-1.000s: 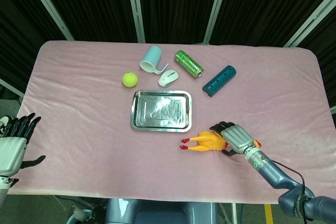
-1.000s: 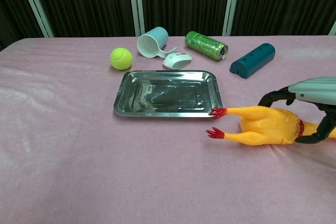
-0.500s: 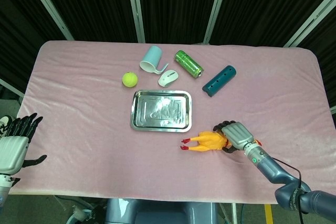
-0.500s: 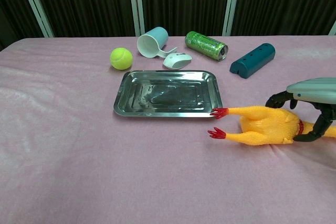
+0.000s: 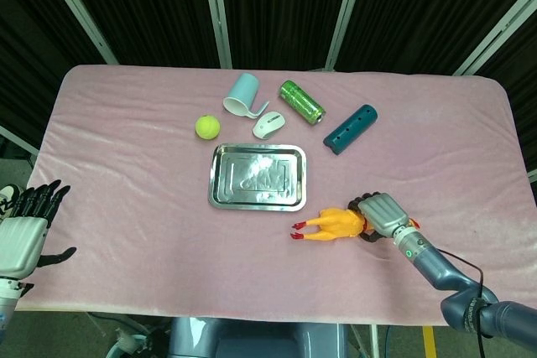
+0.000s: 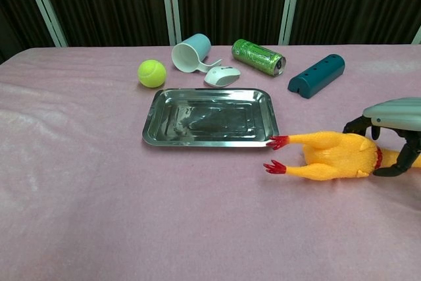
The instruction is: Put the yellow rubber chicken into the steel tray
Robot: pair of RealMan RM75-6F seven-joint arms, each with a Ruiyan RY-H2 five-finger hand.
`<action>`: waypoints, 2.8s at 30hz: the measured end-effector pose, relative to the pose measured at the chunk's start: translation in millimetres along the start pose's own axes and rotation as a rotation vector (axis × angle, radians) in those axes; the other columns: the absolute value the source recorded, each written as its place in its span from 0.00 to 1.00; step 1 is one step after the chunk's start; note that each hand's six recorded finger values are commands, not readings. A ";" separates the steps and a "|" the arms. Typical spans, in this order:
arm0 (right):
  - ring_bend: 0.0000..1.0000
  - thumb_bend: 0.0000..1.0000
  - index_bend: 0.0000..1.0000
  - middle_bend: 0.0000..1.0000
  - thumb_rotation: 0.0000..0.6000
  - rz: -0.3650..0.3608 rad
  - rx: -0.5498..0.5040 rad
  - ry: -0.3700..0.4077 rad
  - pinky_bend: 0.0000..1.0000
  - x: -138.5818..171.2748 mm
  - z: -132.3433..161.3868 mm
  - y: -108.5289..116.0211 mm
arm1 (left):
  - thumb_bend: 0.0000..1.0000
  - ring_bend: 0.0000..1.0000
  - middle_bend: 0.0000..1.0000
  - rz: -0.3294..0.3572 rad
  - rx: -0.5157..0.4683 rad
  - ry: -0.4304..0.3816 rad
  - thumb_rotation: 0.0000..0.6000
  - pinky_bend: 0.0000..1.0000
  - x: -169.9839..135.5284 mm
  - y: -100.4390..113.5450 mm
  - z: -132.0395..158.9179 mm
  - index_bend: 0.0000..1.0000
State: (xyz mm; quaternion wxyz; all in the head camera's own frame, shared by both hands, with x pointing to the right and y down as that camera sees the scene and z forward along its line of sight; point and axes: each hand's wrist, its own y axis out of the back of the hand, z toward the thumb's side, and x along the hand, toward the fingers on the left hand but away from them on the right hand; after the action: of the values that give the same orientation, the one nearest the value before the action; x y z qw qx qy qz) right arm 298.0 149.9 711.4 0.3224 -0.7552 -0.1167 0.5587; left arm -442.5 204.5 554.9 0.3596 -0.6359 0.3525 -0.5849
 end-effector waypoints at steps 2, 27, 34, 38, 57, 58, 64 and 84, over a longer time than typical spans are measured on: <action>0.28 0.29 0.36 0.33 1.00 -0.004 0.013 -0.007 0.31 0.4 -3.4 0.2 | 0.05 0.00 0.00 0.001 0.001 -0.001 1.00 0.00 0.1 0.8 0.8 0.00; 0.67 0.59 0.91 0.72 1.00 -0.127 -0.036 0.042 0.73 10.1 -1.4 7.7 | 0.05 0.00 0.00 -0.002 -0.024 -0.044 1.00 0.00 -2.2 6.6 11.8 0.00; 0.73 0.62 0.99 0.78 1.00 -0.170 -0.115 0.092 0.80 18.3 3.2 13.5 | 0.05 0.00 0.00 -0.004 -0.034 -0.077 1.00 0.00 -0.3 7.3 17.6 0.00; 0.74 0.62 1.00 0.78 1.00 -0.189 -0.182 0.129 0.81 25.0 4.5 18.0 | 0.05 0.00 0.01 -0.010 -0.039 -0.116 1.00 0.00 3.6 8.1 25.8 0.02; 0.74 0.62 1.00 0.78 1.00 -0.303 -0.259 0.238 0.81 44.9 28.3 53.5 | 0.07 0.18 0.19 -0.131 -0.204 -0.466 1.00 0.16 63.3 18.9 160.3 0.14; 0.74 0.62 1.00 0.78 1.00 -0.307 -0.257 0.238 0.81 44.9 29.3 54.8 | 0.07 0.19 0.19 -0.143 -0.216 -0.478 1.00 0.16 66.1 19.3 168.4 0.14; 0.74 0.62 1.00 0.78 1.00 -0.330 -0.232 0.231 0.81 44.4 36.9 62.0 | 0.07 0.19 0.20 -0.224 -0.298 -0.527 1.00 0.17 79.4 16.4 216.4 0.14; 0.74 0.63 1.00 0.78 1.00 -0.350 -0.216 0.273 0.81 43.6 79.3 78.5 | 0.07 0.19 0.18 -0.348 -0.390 -0.506 1.00 0.17 111.0 -12.6 324.0 0.12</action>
State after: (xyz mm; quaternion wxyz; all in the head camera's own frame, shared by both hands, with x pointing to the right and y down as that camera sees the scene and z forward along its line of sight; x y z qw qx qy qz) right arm 225.8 141.6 616.1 0.3443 -0.8220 -0.2601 0.3715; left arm -111.5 128.8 601.7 0.2025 -0.8675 0.2439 -0.3834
